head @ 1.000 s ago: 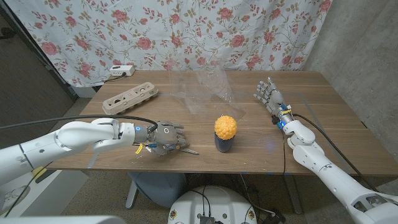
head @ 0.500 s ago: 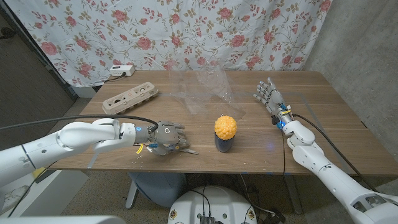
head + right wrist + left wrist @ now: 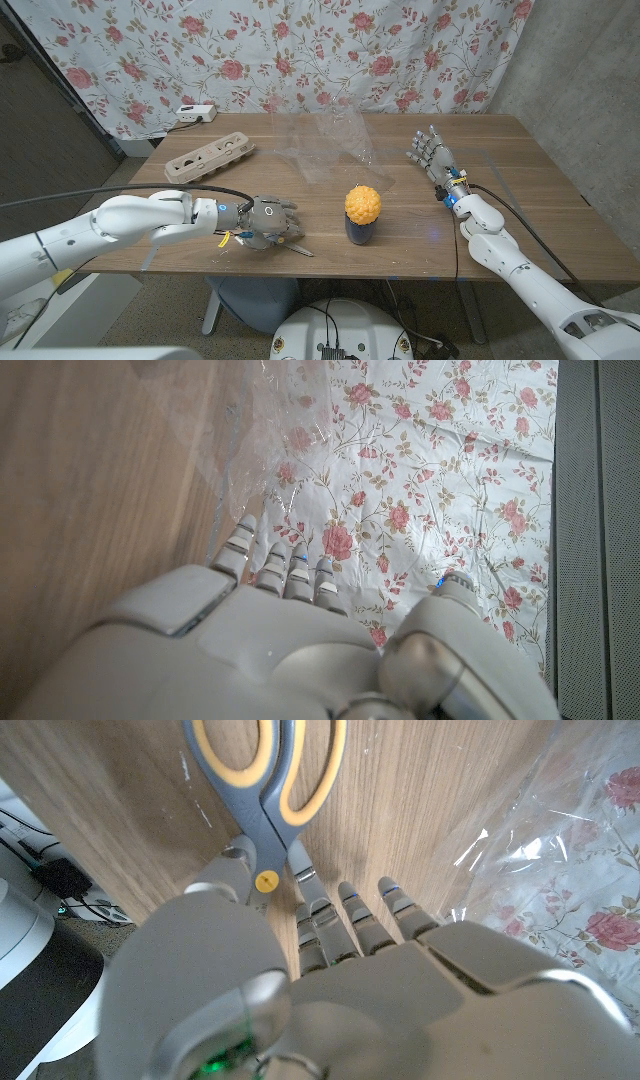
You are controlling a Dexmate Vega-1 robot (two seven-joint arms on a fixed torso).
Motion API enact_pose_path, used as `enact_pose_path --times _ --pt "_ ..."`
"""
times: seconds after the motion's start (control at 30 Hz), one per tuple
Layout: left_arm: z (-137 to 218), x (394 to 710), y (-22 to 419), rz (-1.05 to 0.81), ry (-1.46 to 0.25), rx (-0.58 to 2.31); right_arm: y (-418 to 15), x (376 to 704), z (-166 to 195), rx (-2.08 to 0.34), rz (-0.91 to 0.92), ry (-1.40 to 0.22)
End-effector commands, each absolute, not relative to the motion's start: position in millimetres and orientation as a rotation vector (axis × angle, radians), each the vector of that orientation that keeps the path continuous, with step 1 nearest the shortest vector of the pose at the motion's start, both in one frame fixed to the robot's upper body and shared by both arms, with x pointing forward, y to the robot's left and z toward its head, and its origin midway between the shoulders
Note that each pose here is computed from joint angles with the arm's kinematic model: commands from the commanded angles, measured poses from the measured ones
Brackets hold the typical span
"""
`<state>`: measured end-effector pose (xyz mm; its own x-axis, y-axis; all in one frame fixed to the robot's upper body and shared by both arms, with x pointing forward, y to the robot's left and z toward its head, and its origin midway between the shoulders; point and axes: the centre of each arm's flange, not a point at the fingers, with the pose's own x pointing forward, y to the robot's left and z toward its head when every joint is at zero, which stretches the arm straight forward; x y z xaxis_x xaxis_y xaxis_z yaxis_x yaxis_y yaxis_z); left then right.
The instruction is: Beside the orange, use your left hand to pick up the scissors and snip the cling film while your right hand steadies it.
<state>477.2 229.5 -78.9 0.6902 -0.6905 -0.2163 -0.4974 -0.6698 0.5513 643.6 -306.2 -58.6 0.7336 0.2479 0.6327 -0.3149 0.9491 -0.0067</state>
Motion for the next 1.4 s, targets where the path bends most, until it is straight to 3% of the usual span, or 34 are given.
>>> enact_pose_path --times 0.03,0.7,1.4 --pt "-78 475 228 -0.582 -0.955 2.403 -306 644 -59 0.113 0.306 -0.685" --pt "-67 472 220 -0.528 -1.037 2.303 -310 633 -59 0.116 0.291 -0.7" --pt "-27 459 199 -0.336 -1.16 2.103 -314 620 -59 0.114 0.282 -0.715"
